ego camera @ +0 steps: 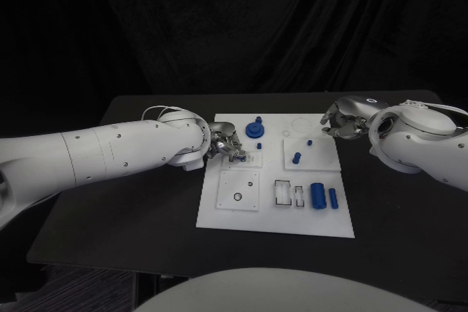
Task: Assemble the parts on the task board
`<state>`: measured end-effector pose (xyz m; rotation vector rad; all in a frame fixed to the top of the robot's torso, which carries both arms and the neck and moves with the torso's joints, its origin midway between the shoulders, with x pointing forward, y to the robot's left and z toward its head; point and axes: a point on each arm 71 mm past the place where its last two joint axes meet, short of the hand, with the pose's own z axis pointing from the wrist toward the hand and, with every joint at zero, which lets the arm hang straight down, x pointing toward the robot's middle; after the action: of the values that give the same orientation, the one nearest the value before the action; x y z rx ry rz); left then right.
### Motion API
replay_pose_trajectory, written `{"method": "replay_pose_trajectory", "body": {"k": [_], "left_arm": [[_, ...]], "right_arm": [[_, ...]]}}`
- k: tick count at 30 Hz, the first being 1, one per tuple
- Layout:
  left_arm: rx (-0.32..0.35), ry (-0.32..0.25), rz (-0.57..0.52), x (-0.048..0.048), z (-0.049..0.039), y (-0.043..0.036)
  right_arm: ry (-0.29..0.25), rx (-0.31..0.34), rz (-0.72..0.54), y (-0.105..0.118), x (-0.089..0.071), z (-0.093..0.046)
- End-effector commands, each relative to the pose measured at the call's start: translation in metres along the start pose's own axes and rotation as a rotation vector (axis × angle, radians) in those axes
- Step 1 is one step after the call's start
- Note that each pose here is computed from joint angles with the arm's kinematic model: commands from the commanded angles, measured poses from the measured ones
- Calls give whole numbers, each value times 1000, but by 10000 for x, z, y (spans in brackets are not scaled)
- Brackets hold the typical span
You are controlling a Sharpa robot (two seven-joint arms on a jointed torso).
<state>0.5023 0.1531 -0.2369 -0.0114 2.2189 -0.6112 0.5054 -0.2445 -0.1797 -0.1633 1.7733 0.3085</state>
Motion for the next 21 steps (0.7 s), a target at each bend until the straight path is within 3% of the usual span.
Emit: {"method": "replay_pose_trajectory", "body": {"k": [1, 14, 21], "left_arm": [[16, 52, 17, -11, 5, -38], [19, 88, 51, -132, 33, -122], [7, 117, 64, -135, 43, -134]], "right_arm": [[8, 19, -5, -17, 14, -1], [14, 19, -7, -11, 18, 7], [17, 17, -8, -3, 20, 12]]}}
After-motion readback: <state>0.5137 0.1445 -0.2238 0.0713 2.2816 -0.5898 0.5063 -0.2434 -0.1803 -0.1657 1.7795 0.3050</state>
